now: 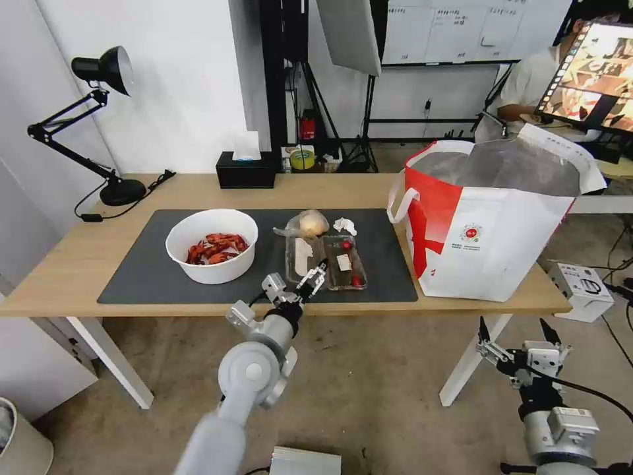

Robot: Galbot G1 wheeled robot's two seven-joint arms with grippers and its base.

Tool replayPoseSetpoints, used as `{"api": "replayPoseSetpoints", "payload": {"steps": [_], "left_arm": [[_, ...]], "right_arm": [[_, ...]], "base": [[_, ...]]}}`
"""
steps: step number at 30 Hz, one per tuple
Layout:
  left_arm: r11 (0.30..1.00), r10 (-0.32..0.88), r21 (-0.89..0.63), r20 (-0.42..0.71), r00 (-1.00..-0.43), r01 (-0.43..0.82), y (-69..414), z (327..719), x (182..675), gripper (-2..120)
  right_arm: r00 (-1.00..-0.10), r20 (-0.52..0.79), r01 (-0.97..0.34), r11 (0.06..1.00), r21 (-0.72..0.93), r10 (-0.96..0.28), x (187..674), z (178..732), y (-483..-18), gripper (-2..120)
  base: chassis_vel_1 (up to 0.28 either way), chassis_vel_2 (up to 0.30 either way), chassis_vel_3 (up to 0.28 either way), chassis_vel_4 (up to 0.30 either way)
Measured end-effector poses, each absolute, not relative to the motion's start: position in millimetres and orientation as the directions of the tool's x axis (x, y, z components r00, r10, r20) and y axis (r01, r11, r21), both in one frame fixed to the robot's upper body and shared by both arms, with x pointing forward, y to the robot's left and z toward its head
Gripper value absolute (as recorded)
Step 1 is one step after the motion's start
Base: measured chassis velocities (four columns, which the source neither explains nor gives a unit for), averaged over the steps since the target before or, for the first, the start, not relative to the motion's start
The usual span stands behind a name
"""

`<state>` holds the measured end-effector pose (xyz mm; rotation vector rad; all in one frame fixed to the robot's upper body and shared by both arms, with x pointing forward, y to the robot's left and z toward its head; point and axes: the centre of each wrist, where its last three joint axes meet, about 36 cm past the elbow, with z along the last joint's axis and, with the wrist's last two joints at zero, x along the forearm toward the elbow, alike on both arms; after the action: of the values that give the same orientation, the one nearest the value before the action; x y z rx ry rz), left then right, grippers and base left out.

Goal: Pick up the trash from the table and place it into the takeout bag.

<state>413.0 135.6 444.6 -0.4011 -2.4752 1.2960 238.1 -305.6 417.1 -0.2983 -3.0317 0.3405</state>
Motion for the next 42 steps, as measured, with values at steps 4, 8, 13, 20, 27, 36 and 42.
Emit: {"api": "replayPoseSetpoints", "payload": {"steps": [4,8,13,20,27,36,42], "left_arm": [[0.589,0.398,-0.796,0.13,-0.908,0.144,141,443,420,100],[0.616,0.436,-0.751,0.072,-0.897,0.238,144,445,427,100],[0.625,0.465,-0.721,0.034,-0.885,0.3,143,449,433,100],[0.626,0.537,-0.668,-0.005,-0.844,0.403,135,446,436,100],[0.653,0.617,-0.548,-0.016,-0.786,0.523,125,428,447,100],[0.74,0.618,-0.335,-0.004,-0.787,0.583,148,423,472,80],[0.766,0.636,-0.129,0.0,-0.772,0.63,179,422,474,57]], "right_arm": [[-0.979,0.057,0.18,0.959,-0.219,0.197,238,416,-304,100],[-0.979,0.076,0.169,0.964,-0.204,0.188,237,413,-301,100],[-0.98,0.089,0.158,0.966,-0.205,0.179,235,413,-304,100],[-0.98,0.116,0.138,0.969,-0.204,0.164,237,411,-314,100],[-0.984,0.124,0.105,0.977,-0.186,0.129,251,416,-326,100],[-0.992,0.119,-0.042,0.998,0.052,-0.048,267,434,-306,100],[-0.984,0.108,-0.115,0.966,0.231,-0.143,287,456,-291,100]], "base": [[0.0,0.0,0.0,0.0],[0.0,0.0,0.0,0.0],[0.0,0.0,0.0,0.0],[0.0,0.0,0.0,0.0],[0.0,0.0,0.0,0.0],[0.0,0.0,0.0,0.0],[0.0,0.0,0.0,0.0]]}}
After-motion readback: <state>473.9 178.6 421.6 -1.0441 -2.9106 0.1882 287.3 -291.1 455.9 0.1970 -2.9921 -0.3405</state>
